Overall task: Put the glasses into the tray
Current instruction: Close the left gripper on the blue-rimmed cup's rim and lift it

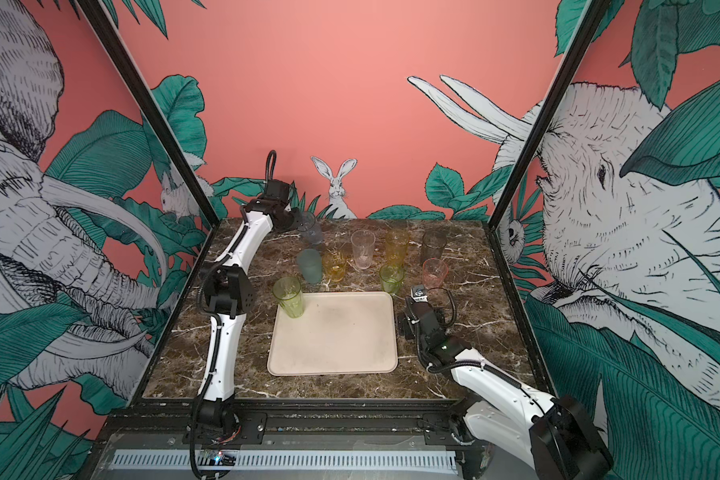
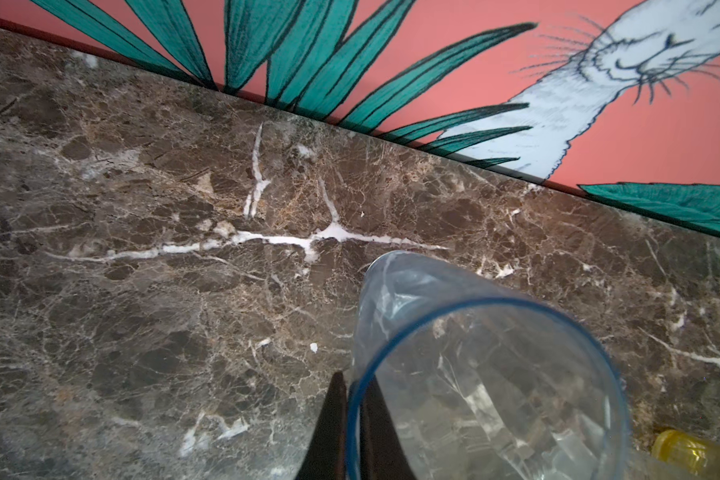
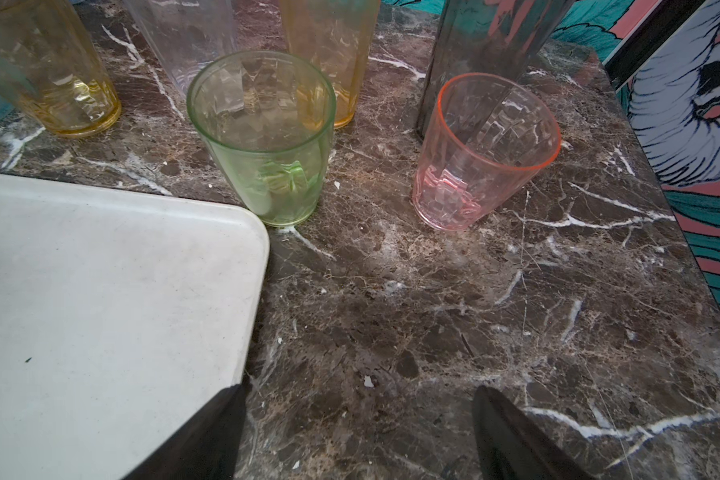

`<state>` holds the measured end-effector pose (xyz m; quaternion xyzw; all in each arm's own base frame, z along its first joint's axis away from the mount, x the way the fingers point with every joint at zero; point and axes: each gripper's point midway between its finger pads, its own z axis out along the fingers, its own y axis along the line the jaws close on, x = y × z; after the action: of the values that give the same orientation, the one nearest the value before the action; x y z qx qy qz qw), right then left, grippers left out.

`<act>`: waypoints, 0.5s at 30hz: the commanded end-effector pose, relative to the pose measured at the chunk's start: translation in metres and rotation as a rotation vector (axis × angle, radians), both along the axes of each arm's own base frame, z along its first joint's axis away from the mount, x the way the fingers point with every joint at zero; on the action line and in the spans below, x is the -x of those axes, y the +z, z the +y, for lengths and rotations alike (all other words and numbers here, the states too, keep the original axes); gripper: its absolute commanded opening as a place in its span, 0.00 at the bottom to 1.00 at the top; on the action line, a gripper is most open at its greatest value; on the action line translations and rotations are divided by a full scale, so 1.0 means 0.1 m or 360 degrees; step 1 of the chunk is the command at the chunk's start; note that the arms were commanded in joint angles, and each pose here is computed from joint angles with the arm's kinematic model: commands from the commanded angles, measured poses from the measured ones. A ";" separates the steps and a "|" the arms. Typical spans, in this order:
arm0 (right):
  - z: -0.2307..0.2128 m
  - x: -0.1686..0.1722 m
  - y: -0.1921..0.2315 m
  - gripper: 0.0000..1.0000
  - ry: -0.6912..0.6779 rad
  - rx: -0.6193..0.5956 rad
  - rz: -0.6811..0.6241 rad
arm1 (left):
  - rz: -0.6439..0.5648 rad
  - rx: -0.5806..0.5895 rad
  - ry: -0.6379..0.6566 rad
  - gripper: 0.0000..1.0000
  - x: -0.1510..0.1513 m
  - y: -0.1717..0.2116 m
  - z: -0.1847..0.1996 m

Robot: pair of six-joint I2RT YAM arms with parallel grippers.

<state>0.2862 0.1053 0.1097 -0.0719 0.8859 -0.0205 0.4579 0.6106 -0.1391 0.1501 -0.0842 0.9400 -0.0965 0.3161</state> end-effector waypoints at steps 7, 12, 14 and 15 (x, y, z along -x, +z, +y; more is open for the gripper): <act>-0.04 -0.03 0.01 0.88 -0.0024 0.0044 -0.0007 | -0.0068 -0.0032 0.0010 0.01 0.11 0.41 0.09; -0.04 -0.03 0.01 0.88 -0.0025 0.0046 -0.0004 | -0.0076 -0.0026 -0.0016 0.00 0.22 0.55 0.09; -0.04 -0.03 0.00 0.88 -0.0026 0.0047 -0.0002 | -0.0075 -0.0041 -0.0029 0.00 0.30 0.62 0.11; -0.05 -0.03 0.00 0.88 -0.0027 0.0048 -0.0004 | -0.0082 -0.0050 -0.0036 0.00 0.33 0.67 0.12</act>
<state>0.2859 0.1050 0.1055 -0.0755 0.8886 -0.0250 0.4517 0.5929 -0.1336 0.1549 -0.0740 0.9474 -0.0832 0.3002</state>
